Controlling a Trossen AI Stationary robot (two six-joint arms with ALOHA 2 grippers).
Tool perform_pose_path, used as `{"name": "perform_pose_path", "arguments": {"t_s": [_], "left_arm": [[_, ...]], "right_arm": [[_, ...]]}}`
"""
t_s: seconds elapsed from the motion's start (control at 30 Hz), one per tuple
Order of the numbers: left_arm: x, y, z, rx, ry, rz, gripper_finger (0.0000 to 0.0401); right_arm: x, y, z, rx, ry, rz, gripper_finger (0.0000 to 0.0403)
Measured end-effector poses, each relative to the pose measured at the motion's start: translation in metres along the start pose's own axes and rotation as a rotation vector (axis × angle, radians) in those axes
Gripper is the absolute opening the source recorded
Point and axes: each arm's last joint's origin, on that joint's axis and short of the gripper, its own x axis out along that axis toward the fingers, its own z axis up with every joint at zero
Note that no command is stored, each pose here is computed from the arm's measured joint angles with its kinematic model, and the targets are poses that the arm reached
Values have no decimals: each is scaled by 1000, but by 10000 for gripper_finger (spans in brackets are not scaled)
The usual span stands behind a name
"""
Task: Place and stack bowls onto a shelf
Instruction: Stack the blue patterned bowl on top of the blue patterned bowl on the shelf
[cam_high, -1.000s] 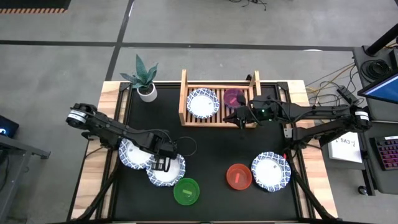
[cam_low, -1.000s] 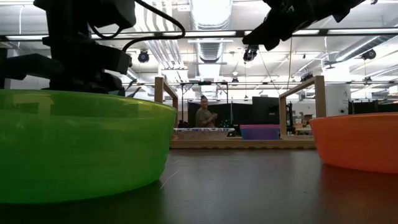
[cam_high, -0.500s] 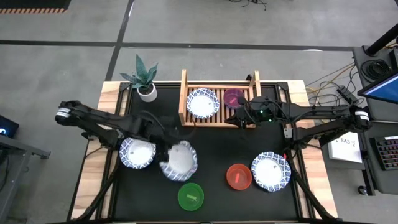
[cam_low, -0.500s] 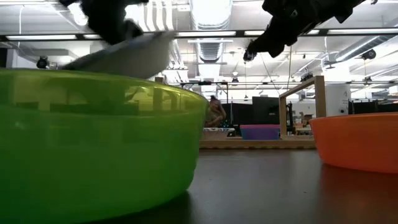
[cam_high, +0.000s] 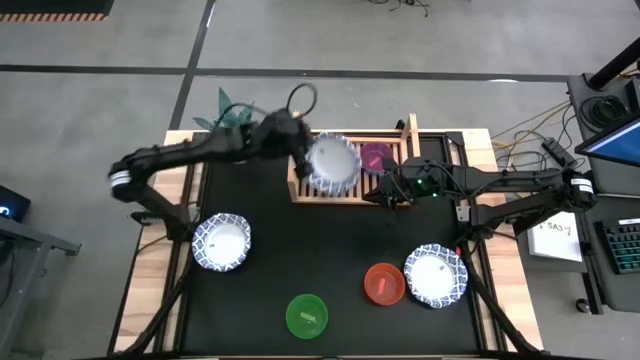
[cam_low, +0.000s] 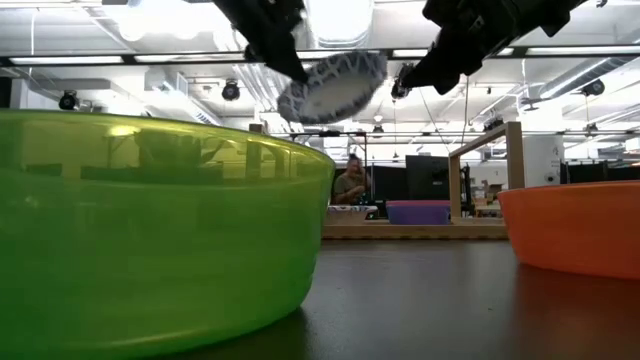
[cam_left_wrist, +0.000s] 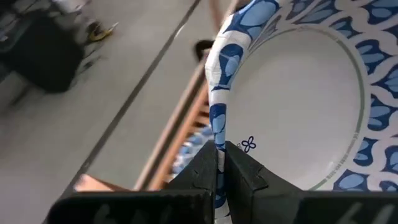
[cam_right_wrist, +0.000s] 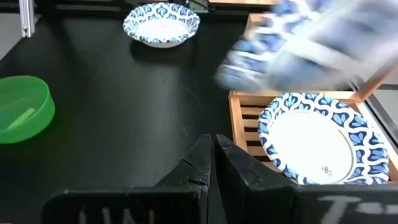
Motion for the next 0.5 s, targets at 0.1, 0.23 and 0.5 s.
{"name": "perform_pose_path", "arguments": {"t_s": [0.1, 0.23, 0.5], "left_arm": [[28, 17, 5, -20, 63, 42, 0], [59, 25, 2, -5, 166, 45, 0], [81, 22, -7, 26, 233, 35, 0]], "right_arm": [[0, 0, -1, 1, 9, 1, 11], [0, 0, -1, 1, 12, 1, 11], [0, 0, -3, 6, 33, 4, 11]]}}
